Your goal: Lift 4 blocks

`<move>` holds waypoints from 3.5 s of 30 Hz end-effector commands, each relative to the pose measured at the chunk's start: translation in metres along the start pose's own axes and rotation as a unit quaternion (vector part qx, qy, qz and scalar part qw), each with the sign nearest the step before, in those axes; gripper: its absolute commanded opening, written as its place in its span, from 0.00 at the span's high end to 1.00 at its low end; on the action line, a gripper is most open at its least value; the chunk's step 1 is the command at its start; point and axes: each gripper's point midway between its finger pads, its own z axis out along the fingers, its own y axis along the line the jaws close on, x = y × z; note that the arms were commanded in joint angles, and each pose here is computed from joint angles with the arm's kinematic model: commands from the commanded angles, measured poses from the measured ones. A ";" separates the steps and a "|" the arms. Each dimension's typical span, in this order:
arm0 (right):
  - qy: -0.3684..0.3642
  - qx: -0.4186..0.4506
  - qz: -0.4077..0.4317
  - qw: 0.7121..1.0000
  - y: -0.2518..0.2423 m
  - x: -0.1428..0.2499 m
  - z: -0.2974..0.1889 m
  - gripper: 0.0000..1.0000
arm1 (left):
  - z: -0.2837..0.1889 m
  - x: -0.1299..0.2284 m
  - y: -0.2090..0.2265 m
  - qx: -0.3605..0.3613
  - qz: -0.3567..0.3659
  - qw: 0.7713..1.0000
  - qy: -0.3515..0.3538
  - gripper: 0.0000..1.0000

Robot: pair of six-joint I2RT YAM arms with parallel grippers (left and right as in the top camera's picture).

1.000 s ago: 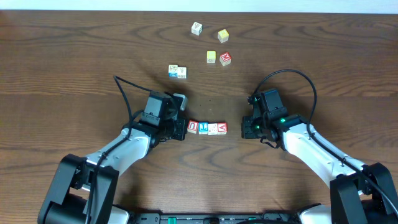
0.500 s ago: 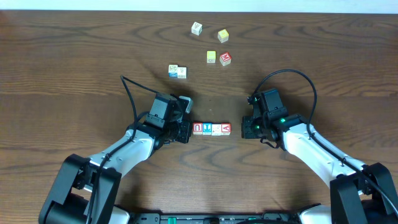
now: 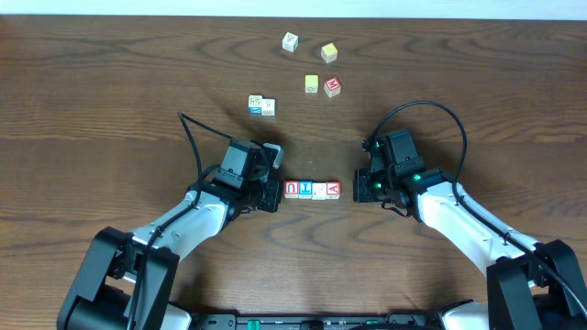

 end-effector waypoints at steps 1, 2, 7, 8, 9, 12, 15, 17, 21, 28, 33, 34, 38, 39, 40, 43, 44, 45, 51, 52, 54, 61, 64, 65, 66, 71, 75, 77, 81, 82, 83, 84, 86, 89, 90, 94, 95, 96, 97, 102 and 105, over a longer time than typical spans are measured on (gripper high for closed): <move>0.008 -0.009 0.007 1.000 0.002 0.004 0.002 0.99 | 0.002 0.005 0.004 -0.009 -0.006 1.000 0.006 0.93; 0.009 -0.008 0.006 1.000 0.002 0.005 0.002 0.99 | 0.002 0.005 0.004 -0.009 -0.006 1.000 0.006 0.93; 0.008 -0.003 0.005 1.000 0.001 0.005 0.002 0.99 | 0.002 0.005 0.004 -0.009 -0.006 1.000 0.006 0.93; 0.008 -0.003 0.005 1.000 0.001 0.005 0.002 0.99 | 0.002 0.005 0.004 -0.009 -0.007 1.000 0.006 0.93; 0.009 -0.003 0.005 1.000 0.001 0.005 0.002 0.99 | 0.002 0.005 0.004 -0.009 -0.007 1.000 0.007 0.92; 0.010 -0.002 0.005 1.000 0.001 0.006 0.002 0.99 | 0.002 0.009 0.005 -0.011 -0.011 1.000 0.015 0.93; 0.007 0.005 0.005 1.000 -0.002 0.005 0.002 0.99 | 0.002 0.014 0.006 -0.013 -0.031 0.999 0.025 0.93; 0.005 0.012 0.005 1.000 -0.004 0.004 0.002 0.99 | 0.002 0.016 0.006 -0.014 -0.032 0.999 0.029 0.93; 0.001 0.023 0.007 1.000 -0.008 0.003 0.002 0.99 | 0.002 0.010 0.005 -0.012 -0.027 0.999 0.017 0.93; 0.014 0.029 0.010 0.999 -0.011 0.009 0.001 0.99 | 0.002 0.007 0.007 -0.018 -0.025 0.999 0.009 0.93; 0.010 0.022 0.000 1.000 -0.008 0.007 0.002 0.99 | 0.002 0.006 0.009 -0.022 -0.025 0.999 0.008 0.93; 0.010 0.020 -0.003 1.000 -0.007 0.007 0.002 0.99 | 0.002 0.006 0.009 -0.022 -0.025 0.999 0.008 0.93; 0.009 0.018 -0.005 1.000 -0.007 0.006 0.002 0.99 | 0.002 0.005 0.010 -0.027 -0.024 0.999 0.006 0.93; 0.009 0.019 -0.005 1.000 -0.007 0.006 0.003 0.99 | 0.002 0.005 0.010 -0.027 -0.024 0.999 0.005 0.93; 0.010 0.019 -0.005 1.000 -0.007 0.006 0.003 0.99 | 0.002 0.004 0.010 -0.027 -0.024 0.999 0.004 0.93; 0.010 0.022 -0.005 1.000 -0.009 0.006 0.007 0.99 | 0.002 0.003 0.010 -0.026 -0.022 0.999 0.001 0.93; 0.010 0.022 -0.005 1.000 -0.010 0.006 0.010 0.99 | 0.002 0.002 0.010 -0.026 -0.022 0.999 0.000 0.93; 0.010 0.021 -0.005 1.000 -0.010 0.005 0.013 0.99 | 0.002 0.002 0.010 -0.025 -0.022 0.999 -0.002 0.93; 0.026 0.002 -0.003 1.000 -0.006 0.010 0.026 0.99 | 0.002 0.002 0.010 -0.025 -0.022 0.999 -0.002 0.93; 0.028 0.001 -0.002 1.000 -0.006 0.011 0.027 0.99 | 0.002 0.002 0.010 -0.025 -0.022 0.999 -0.002 0.92; 0.029 0.002 -0.002 1.000 -0.007 0.012 0.029 0.99 | 0.002 0.002 0.010 -0.025 -0.022 0.999 -0.002 0.91; 0.031 -0.018 -0.020 0.999 0.009 0.014 0.031 0.99 | 0.002 0.002 0.010 -0.025 -0.022 0.999 -0.002 0.93; 0.030 -0.028 -0.034 0.999 0.020 0.016 0.032 0.99 | 0.002 0.002 0.010 -0.025 -0.022 0.999 -0.002 0.92; 0.029 -0.030 -0.040 0.998 0.024 0.016 0.033 0.99 | 0.002 0.002 0.010 -0.025 -0.022 0.999 -0.002 0.92; 0.027 -0.032 -0.045 0.998 0.027 0.017 0.033 0.99 | 0.002 0.002 0.010 -0.025 -0.022 0.999 -0.002 0.92; 0.019 -0.009 -0.051 0.998 0.022 0.015 0.035 0.99 | 0.002 0.002 0.010 -0.025 -0.022 0.999 -0.001 0.93; 0.020 -0.003 -0.049 0.999 0.019 0.015 0.036 0.99 | 0.002 0.002 0.010 -0.025 -0.022 0.999 -0.001 0.93; 0.021 -0.002 -0.048 0.999 0.018 0.016 0.036 0.99 | 0.002 0.002 0.010 -0.025 -0.022 0.999 -0.001 0.93; 0.021 -0.002 -0.048 0.999 0.018 0.016 0.036 0.99 | 0.002 0.002 0.010 -0.025 -0.022 0.999 -0.001 0.93; 0.021 -0.003 -0.048 0.999 0.018 0.016 0.036 0.99 | 0.002 0.002 0.010 -0.025 -0.022 0.999 -0.001 0.92; 0.021 -0.003 -0.048 0.999 0.018 0.016 0.036 0.99 | 0.002 0.002 0.010 -0.025 -0.022 0.999 -0.001 0.93; 0.021 -0.002 -0.048 0.999 0.018 0.016 0.036 0.99 | 0.002 0.002 0.010 -0.025 -0.022 0.999 -0.001 0.93; 0.021 -0.002 -0.048 0.999 0.018 0.016 0.036 0.99 | 0.002 0.003 0.010 -0.026 -0.023 0.999 0.001 0.93; 0.020 -0.002 -0.048 0.999 0.018 0.016 0.036 0.99 | 0.002 0.008 0.011 -0.028 -0.024 0.999 0.012 0.93; 0.020 -0.002 -0.048 0.999 0.018 0.016 0.036 0.99 | 0.002 0.011 0.011 -0.030 -0.024 0.999 0.018 0.93; 0.020 -0.002 -0.048 0.999 0.018 0.016 0.036 0.99 | 0.002 0.017 0.012 -0.032 -0.033 0.999 0.029 0.93; 0.020 -0.002 -0.048 0.999 0.018 0.016 0.036 0.99 | 0.002 0.017 0.012 -0.032 -0.041 0.998 0.028 0.93; 0.020 -0.002 -0.048 0.999 0.018 0.016 0.036 0.99 | 0.002 0.016 0.012 -0.032 -0.048 0.998 0.027 0.93; 0.020 -0.002 -0.048 0.999 0.018 0.016 0.036 0.99 | 0.002 0.016 0.012 -0.033 -0.053 0.998 0.027 0.93; 0.018 0.004 -0.048 0.999 0.016 0.015 0.036 0.99 | 0.002 0.015 0.012 -0.033 -0.083 0.996 0.024 0.93; 0.018 0.005 -0.048 0.999 0.016 0.015 0.036 0.99 | 0.002 0.014 0.012 -0.032 -0.101 0.994 0.020 0.93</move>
